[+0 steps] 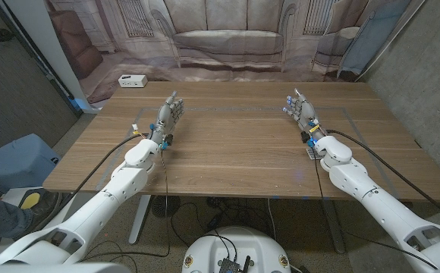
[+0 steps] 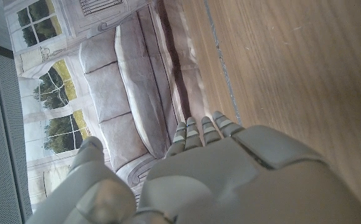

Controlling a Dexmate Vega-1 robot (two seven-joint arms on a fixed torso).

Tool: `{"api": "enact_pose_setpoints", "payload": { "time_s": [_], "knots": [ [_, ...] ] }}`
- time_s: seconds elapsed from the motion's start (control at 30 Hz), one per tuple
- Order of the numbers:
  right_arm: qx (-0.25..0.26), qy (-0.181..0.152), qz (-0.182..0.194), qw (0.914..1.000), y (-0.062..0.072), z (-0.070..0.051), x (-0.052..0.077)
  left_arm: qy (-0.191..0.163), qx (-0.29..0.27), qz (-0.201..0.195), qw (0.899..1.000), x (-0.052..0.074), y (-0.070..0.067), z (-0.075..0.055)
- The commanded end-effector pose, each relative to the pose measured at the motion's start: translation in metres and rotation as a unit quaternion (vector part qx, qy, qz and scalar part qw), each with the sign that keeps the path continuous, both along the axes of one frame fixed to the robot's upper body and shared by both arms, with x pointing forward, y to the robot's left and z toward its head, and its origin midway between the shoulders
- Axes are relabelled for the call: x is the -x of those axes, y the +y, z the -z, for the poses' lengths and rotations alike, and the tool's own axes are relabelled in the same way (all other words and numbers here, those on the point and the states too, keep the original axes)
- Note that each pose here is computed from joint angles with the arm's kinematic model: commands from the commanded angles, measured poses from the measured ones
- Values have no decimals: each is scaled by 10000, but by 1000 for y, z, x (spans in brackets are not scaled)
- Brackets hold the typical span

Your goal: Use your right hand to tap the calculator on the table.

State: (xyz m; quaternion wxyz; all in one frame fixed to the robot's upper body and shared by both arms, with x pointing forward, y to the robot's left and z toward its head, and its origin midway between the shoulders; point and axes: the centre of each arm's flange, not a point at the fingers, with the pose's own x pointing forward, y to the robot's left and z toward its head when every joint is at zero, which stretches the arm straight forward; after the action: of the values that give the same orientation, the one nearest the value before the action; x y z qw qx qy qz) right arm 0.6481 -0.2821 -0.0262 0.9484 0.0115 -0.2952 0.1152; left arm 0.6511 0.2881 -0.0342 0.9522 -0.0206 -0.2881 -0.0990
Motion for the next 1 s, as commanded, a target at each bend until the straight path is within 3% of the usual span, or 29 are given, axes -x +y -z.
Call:
{"api": "enact_pose_setpoints", "payload": {
  "time_s": [0.03,0.57,1.0],
  "knots": [
    [139,-242,-89,9996,10,-5,10,-115,47,-49,9999,9,-1,3],
    [214,-709,-16,9973,10,-12,28,-348,-155,-185,9991,30,8,-9],
    [297,-891,214,9953,-9,-9,53,-456,-375,-241,9980,39,10,-16]
  ]
}}
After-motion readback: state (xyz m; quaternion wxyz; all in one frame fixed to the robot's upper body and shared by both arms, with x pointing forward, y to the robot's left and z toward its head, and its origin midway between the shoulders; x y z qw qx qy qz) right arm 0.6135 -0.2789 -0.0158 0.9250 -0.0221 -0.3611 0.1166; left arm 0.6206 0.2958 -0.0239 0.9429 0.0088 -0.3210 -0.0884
